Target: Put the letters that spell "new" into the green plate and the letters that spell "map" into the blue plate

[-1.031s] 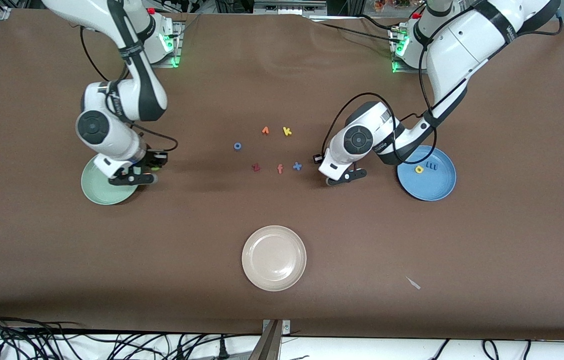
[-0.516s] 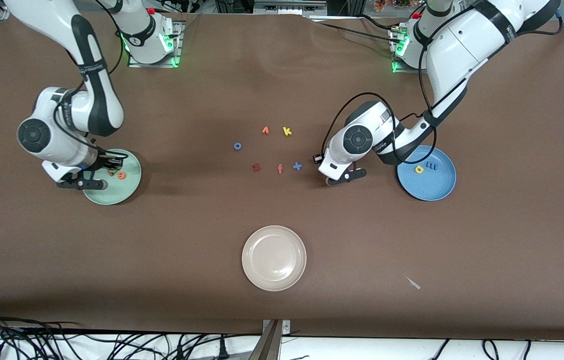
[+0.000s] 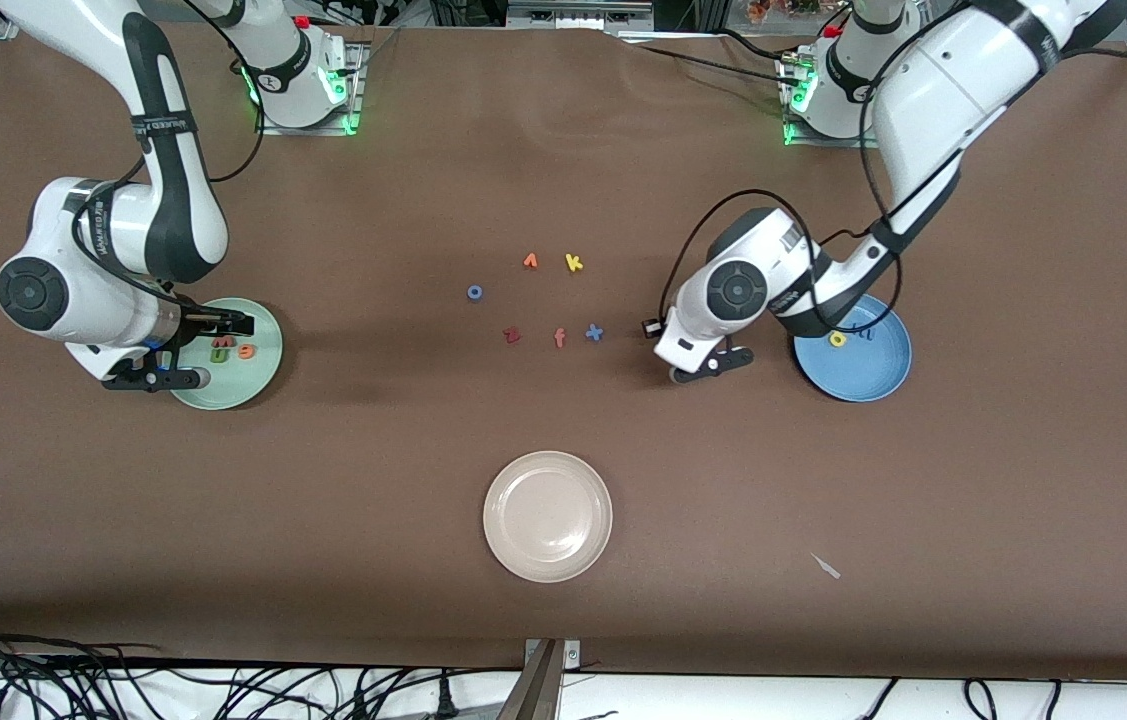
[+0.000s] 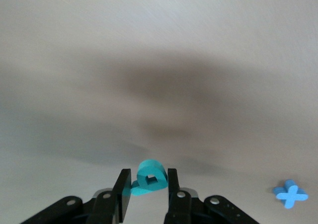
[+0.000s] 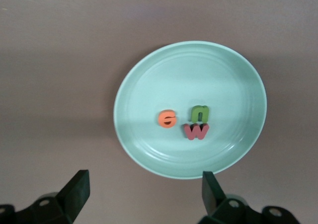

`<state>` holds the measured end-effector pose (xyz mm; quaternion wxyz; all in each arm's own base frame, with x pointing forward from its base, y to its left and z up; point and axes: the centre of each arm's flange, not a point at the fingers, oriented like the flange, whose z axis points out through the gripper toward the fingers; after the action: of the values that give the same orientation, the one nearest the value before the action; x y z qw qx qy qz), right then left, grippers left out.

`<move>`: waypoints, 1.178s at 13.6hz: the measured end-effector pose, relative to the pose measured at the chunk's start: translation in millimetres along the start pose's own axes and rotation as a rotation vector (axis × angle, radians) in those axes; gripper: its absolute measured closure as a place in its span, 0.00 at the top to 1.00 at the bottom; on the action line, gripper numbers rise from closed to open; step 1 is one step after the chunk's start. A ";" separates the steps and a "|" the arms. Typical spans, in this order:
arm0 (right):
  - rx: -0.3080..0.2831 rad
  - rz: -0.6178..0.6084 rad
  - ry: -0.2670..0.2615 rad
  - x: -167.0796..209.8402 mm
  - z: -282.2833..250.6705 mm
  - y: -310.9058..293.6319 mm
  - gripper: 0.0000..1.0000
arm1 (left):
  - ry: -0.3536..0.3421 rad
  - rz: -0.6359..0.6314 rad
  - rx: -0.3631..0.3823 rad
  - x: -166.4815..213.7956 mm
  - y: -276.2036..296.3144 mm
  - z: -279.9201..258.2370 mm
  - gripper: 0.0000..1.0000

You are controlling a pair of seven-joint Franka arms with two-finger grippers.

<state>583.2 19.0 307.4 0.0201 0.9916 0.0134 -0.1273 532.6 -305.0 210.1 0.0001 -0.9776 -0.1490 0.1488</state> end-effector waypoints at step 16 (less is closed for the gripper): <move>-0.026 -0.109 0.012 -40.4 -153.0 -68.1 1.00 | -0.219 0.161 0.038 109.3 -197.6 -5.2 0.39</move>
<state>580.5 92.8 463.0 0.0262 0.9898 0.0691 -0.1220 576.1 -84.1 192.1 -0.0094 -0.9641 -0.0661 0.2570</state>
